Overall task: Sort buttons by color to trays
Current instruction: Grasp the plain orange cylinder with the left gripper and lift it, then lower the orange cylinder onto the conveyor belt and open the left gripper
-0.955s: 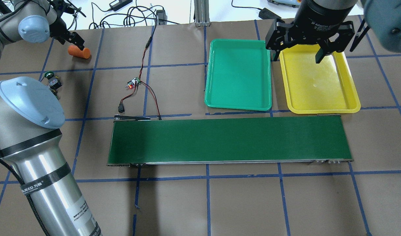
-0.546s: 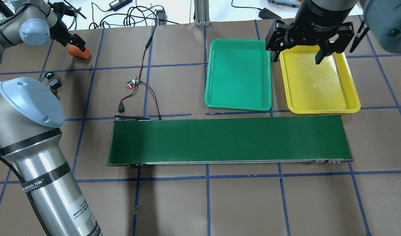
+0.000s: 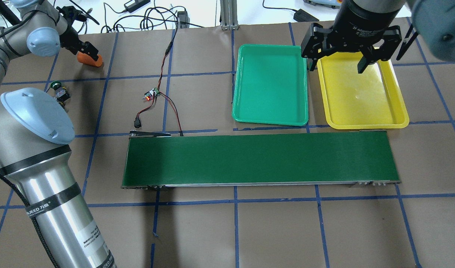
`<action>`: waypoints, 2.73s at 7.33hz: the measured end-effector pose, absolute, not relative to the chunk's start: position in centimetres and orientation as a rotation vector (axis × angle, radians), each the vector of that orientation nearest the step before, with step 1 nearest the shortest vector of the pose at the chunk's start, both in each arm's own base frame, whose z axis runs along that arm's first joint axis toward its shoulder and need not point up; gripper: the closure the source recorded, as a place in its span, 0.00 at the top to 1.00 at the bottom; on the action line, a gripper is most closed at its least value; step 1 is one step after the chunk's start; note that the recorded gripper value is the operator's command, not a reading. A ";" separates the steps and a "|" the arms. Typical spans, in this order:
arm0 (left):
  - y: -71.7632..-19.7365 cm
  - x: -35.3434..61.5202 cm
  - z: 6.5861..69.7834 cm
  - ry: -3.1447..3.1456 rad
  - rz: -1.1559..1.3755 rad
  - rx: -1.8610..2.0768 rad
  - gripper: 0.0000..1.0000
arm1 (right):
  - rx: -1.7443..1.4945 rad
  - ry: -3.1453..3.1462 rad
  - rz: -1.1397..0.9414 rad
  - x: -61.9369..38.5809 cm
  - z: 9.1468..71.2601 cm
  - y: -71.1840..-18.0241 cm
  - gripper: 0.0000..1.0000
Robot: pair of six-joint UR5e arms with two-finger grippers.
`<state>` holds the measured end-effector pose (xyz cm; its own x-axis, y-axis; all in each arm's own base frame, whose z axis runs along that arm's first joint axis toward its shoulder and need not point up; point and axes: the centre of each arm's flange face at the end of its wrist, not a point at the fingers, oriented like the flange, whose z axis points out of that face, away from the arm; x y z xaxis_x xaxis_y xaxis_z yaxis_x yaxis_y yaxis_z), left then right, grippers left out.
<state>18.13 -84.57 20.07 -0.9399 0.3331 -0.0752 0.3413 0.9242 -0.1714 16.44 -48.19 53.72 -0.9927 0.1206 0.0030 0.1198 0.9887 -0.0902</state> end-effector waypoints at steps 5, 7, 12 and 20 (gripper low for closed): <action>-84.5 18.4 17.9 3.054 -0.253 0.526 0.00 | -0.190 -3.124 0.141 16.4 53.7 -48.2 1.00; -84.1 17.6 18.9 3.067 -0.221 0.523 0.00 | -0.191 -3.124 0.141 16.4 53.7 -48.2 1.00; -67.5 2.4 29.9 3.224 0.178 0.146 0.00 | -0.191 -3.124 0.141 16.4 53.7 -48.2 1.00; -48.6 -12.8 26.1 3.179 0.315 0.040 1.00 | -0.191 -3.124 0.141 16.4 53.7 -48.2 1.00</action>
<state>-12.80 -48.59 26.09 -0.9983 0.0199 0.0554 0.0304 0.9803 0.1953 16.37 -48.22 53.71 -0.9925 0.1221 0.0031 0.1213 0.9885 -0.0901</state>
